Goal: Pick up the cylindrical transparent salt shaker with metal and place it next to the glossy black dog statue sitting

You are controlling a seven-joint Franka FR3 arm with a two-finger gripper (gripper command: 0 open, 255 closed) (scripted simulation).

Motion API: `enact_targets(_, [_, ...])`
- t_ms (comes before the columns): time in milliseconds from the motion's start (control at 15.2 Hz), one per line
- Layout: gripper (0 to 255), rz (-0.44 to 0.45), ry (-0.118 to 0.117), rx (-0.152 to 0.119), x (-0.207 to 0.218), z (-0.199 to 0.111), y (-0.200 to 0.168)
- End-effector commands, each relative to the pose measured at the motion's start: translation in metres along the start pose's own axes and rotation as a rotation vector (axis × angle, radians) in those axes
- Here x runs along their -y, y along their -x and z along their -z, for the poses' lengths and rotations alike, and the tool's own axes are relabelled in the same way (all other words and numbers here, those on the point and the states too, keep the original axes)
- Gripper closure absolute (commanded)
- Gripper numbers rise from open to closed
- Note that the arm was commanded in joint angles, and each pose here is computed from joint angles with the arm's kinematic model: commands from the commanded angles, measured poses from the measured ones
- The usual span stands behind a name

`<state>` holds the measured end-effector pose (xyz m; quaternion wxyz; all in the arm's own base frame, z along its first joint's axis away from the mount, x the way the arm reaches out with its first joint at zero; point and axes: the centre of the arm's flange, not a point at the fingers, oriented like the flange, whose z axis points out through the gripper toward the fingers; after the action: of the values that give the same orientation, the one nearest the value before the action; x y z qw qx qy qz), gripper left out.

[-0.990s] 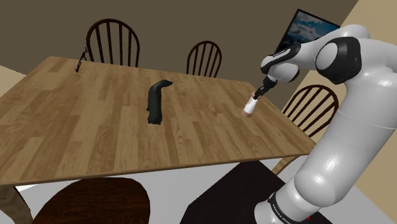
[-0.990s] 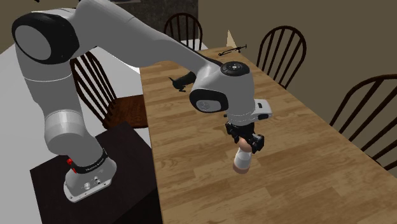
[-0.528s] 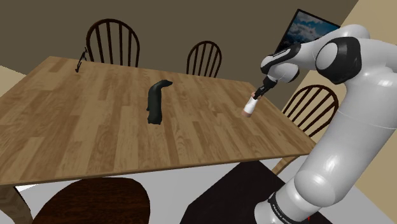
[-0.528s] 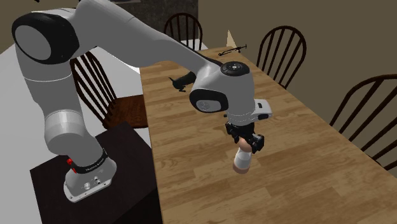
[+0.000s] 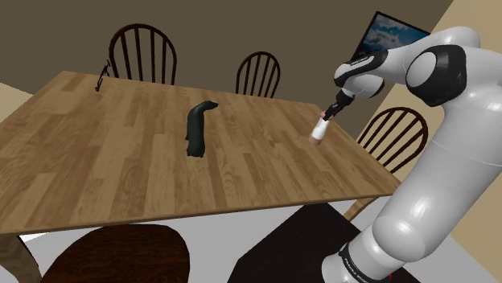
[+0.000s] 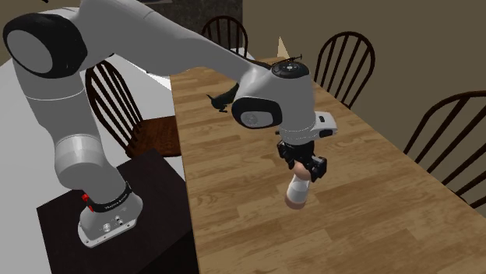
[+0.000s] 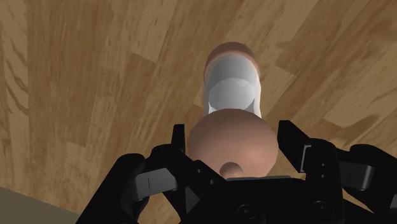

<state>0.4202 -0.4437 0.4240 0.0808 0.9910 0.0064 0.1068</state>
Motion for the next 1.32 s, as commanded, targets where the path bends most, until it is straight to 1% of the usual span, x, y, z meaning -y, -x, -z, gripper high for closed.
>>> enact_targets(0, [255,0.0,0.0,0.0,-0.001,0.011,-0.003])
enact_targets(1254, [255,0.0,0.0,0.0,-0.017,0.107,-0.024])
